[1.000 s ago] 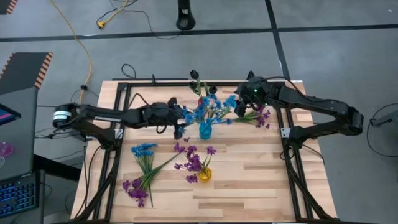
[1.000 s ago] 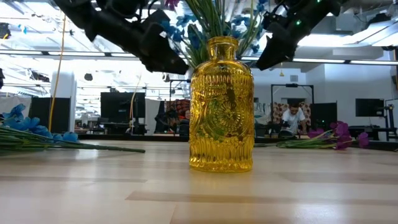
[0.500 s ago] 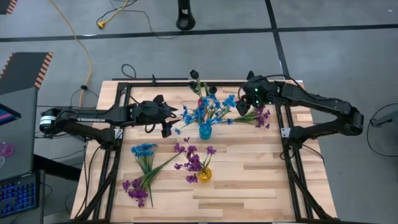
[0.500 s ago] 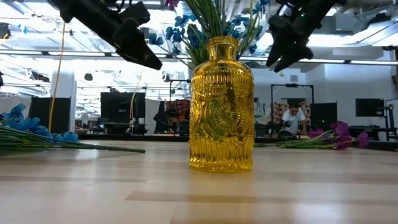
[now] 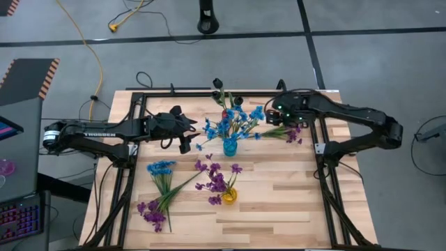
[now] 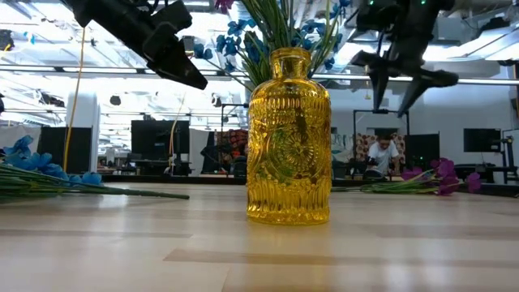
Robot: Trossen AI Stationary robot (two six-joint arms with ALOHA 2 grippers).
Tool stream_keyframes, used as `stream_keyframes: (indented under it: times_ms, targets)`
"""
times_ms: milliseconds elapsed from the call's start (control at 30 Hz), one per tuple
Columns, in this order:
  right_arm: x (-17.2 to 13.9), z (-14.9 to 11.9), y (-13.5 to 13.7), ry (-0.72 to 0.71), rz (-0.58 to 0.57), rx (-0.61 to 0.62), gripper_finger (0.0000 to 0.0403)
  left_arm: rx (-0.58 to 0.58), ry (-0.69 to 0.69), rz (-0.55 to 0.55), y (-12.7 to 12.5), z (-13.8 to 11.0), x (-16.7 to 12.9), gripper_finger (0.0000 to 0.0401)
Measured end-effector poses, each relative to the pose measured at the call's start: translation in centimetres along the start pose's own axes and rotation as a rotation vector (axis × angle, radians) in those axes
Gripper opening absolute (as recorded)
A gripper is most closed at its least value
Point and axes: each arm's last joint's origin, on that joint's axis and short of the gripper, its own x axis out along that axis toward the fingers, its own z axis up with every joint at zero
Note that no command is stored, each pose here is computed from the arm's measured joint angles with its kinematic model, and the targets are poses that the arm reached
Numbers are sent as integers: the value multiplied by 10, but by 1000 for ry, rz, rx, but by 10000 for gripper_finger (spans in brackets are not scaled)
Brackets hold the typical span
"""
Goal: Sort flowers into vase by color
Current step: Put the top violet flower into the yellow crystal vase
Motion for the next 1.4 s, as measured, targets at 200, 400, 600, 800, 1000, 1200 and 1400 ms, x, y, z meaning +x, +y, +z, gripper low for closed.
stream_keyframes:
  times_ms: [200, 400, 600, 800, 1000, 1200, 1400]
  targets:
    - [25, -1, 12, 87, -48, 234, 243, 57, 10, -1, 0, -1, 0, 226]
    - [59, -5, 23, 178, -154, 450, 243, 90, 14, -2, 0, -1, 0, 226]
    - [93, 1, 32, 175, -185, 551, 239, 97, 23, -4, 0, -2, 0, 226]
    - [122, 15, 34, 161, -199, 618, 226, 102, 45, -7, 0, -4, 0, 226]
    - [137, 24, 31, 148, -215, 642, 213, 107, 69, -11, -1, -7, 0, 226]
    - [137, 25, 28, 144, -234, 659, 202, 110, 80, -12, -1, -8, 0, 226]
    - [134, 21, 25, 141, -297, 731, 193, 120, 80, -13, -1, -8, 0, 226]
